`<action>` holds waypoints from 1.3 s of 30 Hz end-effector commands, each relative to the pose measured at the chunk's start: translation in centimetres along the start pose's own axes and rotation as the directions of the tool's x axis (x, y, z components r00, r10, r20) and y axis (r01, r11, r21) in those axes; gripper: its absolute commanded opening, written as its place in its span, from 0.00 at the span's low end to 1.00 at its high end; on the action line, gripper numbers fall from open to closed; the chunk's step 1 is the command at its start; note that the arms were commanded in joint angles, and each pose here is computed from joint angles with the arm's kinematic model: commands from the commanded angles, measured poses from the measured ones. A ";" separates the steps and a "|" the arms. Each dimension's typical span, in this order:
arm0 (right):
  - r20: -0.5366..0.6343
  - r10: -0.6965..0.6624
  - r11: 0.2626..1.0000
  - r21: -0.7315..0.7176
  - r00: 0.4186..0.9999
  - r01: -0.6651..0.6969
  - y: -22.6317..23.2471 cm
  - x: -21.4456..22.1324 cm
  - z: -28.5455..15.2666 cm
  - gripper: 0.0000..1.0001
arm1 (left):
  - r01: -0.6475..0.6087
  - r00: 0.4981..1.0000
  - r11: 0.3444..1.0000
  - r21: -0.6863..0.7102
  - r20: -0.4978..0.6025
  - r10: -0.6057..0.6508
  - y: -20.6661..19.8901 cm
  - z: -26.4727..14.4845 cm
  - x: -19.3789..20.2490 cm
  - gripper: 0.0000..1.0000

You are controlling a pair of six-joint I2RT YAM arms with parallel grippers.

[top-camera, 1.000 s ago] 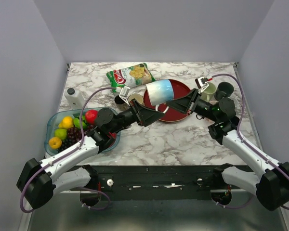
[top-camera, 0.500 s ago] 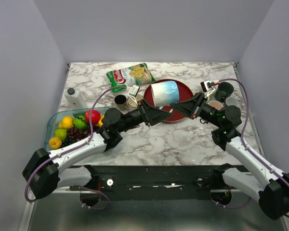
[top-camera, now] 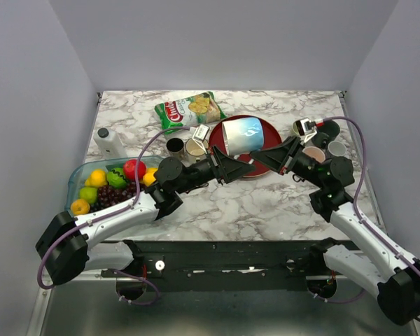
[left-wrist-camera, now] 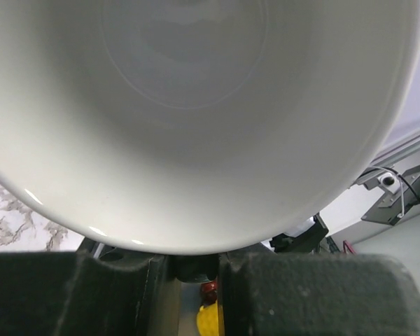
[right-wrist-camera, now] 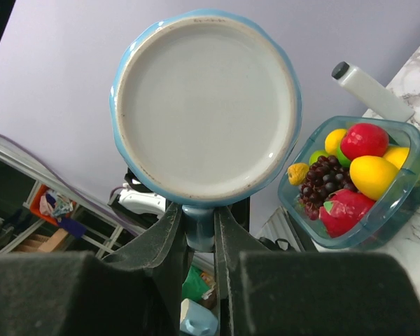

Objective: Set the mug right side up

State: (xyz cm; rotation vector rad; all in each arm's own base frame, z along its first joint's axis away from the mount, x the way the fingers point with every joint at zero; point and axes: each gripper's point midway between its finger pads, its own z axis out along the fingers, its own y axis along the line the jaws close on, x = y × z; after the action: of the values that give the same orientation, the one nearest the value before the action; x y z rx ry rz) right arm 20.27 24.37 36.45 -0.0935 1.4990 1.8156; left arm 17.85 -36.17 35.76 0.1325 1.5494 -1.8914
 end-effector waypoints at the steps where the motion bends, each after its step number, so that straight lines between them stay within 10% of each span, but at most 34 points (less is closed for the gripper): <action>1: -0.005 -0.047 0.999 -0.014 0.999 0.047 0.7 0.4 -0.4 0.01 | -0.082 0.989 0.996 0.035 0.128 0.077 -2.2 0.0 -2.9 0.00; 4: -0.016 -0.060 0.998 -0.005 0.998 0.060 0.5 0.6 -0.5 0.01 | -0.098 0.986 0.995 0.022 0.134 0.095 -2.0 -0.1 -3.0 0.00; 8: -0.025 -0.100 0.992 0.075 0.995 0.101 -0.5 0.5 -0.7 0.61 | -0.152 0.979 0.987 -0.051 0.127 0.157 -1.1 -0.5 -3.2 0.00; 17: -0.034 -0.188 0.932 0.310 0.982 0.189 -3.7 0.5 -3.0 1.00 | -0.233 0.954 0.819 -0.525 0.040 0.297 6.5 -5.7 -3.9 0.00; 27: -0.061 -0.289 0.799 0.535 0.955 0.276 -7.4 0.6 -7.1 1.00 | -0.384 0.909 0.280 -0.880 -0.307 0.283 15.5 -18.6 -1.8 0.00; 39: -0.100 -0.228 0.782 0.575 0.969 0.243 -9.6 1.8 -7.5 1.00 | -0.469 0.880 0.076 -0.880 -0.458 0.127 21.7 -21.3 1.3 0.00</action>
State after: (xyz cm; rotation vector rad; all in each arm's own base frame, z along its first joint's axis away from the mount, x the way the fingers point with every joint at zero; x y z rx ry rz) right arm 21.47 19.21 26.22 -0.0102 1.8826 1.1287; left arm 20.23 -19.03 11.91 0.0919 2.4479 -0.2575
